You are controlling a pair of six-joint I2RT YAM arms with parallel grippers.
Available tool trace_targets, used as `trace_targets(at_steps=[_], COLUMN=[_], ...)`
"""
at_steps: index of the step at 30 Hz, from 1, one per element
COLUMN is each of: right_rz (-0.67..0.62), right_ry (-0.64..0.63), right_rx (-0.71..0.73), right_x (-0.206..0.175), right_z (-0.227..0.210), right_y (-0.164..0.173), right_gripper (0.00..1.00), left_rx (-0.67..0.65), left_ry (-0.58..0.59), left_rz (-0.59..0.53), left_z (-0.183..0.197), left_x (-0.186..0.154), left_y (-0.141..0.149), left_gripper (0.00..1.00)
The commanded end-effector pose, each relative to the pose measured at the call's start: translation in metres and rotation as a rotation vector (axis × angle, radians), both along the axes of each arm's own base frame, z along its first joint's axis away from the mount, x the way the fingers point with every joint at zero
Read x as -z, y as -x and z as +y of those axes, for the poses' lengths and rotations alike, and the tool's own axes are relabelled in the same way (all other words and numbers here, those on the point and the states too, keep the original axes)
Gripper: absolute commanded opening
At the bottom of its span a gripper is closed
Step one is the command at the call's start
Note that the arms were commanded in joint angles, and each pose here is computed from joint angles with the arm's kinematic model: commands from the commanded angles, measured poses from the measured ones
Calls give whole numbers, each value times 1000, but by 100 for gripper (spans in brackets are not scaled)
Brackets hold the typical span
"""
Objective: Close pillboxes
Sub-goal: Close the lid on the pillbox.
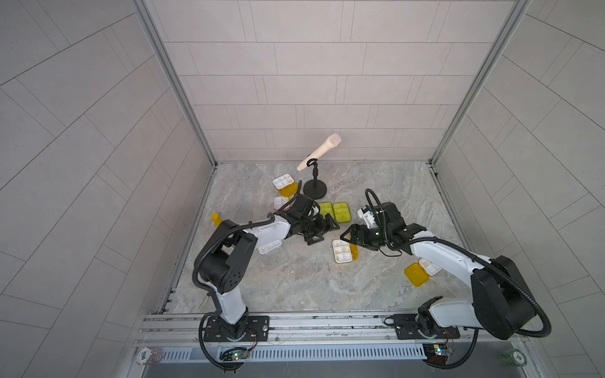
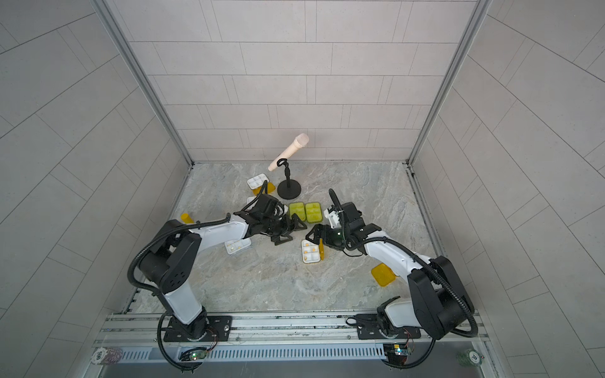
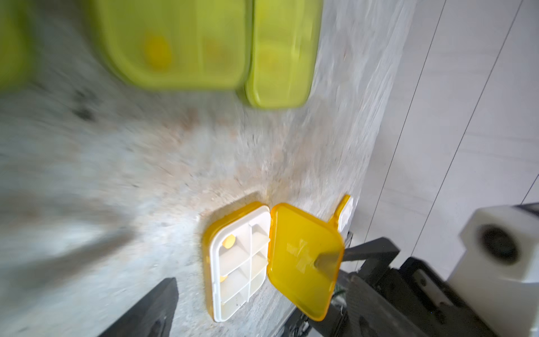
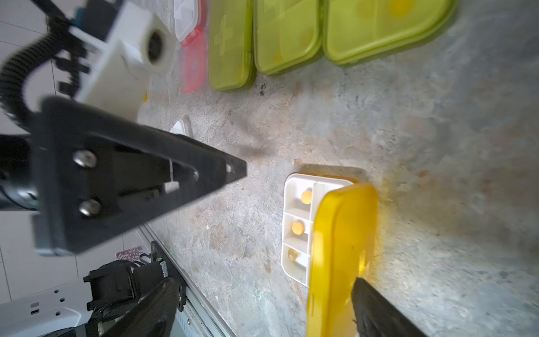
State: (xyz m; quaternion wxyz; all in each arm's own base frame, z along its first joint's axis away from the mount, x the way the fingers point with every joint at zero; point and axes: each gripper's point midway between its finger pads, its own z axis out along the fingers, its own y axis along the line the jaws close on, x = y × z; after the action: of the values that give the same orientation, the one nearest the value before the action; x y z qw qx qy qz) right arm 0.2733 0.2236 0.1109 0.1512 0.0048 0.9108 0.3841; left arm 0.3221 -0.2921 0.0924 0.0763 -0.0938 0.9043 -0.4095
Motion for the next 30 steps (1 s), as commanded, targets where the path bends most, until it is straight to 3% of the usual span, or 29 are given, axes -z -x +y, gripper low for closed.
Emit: trace_targets(at_steps=[1,8,13,16,19,24,30], right_rz=[-4,12,5,6,-8,-61,-55], right_ry=[32,133,389,584,698,789,799], right_rx=[23,54,62,12,-39,-73,-96], right_x=[3,16,28,38,44,45,54], right_z=[7,1,-25,-37,-37,-25,-17], right_y=[-8,-12,-10,-5,-2,-4,-4], right_gripper=[95,93,92,91,90,89,89], left_rx=[-115,-158,-165,-163,-158,-162,-157], left_ry=[-109,-102,-86,-71,-53,-55,-51], left_rz=[-98,-129,-123,-114,-99,-114,-110], left_z=[43,57,56,54,50,52,51], left_x=[-21,-35,-35,-34,-32,-36,-36], left_y=[-21,-27,-27,-27,-26,-27,-26], left_gripper=[94,94,94,94,94,94,94])
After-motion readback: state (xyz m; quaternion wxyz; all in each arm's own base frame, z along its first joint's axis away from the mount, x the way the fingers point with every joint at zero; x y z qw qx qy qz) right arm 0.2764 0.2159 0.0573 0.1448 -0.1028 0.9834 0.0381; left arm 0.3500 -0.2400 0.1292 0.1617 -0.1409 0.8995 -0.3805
